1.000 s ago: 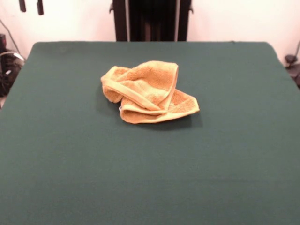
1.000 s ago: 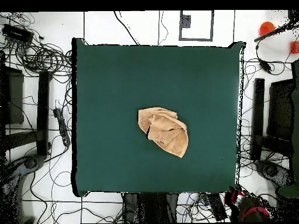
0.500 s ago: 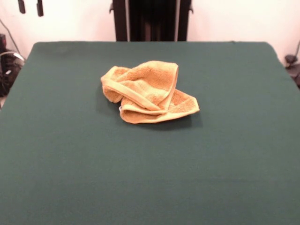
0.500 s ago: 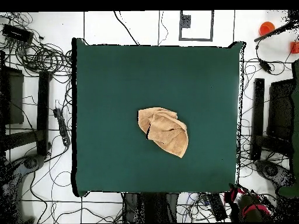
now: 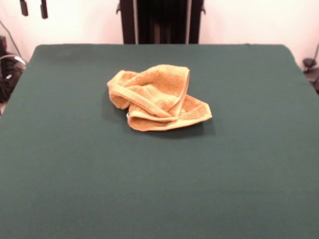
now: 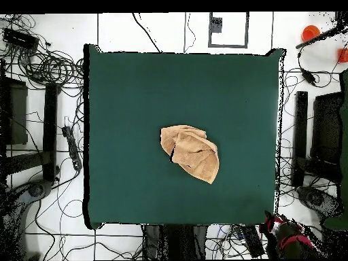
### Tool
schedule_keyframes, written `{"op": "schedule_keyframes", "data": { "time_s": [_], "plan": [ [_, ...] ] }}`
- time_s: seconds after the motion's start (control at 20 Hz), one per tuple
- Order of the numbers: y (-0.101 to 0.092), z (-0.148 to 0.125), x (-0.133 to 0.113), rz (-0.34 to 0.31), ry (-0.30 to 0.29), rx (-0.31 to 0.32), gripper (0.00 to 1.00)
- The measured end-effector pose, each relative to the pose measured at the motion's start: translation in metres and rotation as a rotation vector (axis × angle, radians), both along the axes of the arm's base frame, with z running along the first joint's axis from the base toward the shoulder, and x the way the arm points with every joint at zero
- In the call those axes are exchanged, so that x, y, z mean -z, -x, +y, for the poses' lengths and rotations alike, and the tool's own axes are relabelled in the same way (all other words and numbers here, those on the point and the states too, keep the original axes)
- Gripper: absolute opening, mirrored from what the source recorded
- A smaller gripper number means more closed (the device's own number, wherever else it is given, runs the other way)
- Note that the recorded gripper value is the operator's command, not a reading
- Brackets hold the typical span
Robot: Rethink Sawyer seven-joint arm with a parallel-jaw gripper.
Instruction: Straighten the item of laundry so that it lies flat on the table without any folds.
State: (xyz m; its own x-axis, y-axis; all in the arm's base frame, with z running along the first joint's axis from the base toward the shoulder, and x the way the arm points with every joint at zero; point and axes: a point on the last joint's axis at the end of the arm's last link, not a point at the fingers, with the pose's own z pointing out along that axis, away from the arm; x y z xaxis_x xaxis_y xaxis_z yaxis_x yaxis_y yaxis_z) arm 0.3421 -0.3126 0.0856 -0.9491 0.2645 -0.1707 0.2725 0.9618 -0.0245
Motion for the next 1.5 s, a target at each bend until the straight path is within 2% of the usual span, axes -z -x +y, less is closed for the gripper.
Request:
{"op": "schedule_keyframes", "data": {
  "time_s": [0.8, 1.15, 1.5],
  "plan": [
    [-0.028, 0.046, 0.005, 0.010, 0.007, -0.162, 1.00],
    [-0.034, 0.056, 0.005, 0.013, 0.009, -0.188, 1.00],
    [-0.033, 0.056, 0.006, 0.016, 0.010, -0.189, 1.00]
  ]
}}
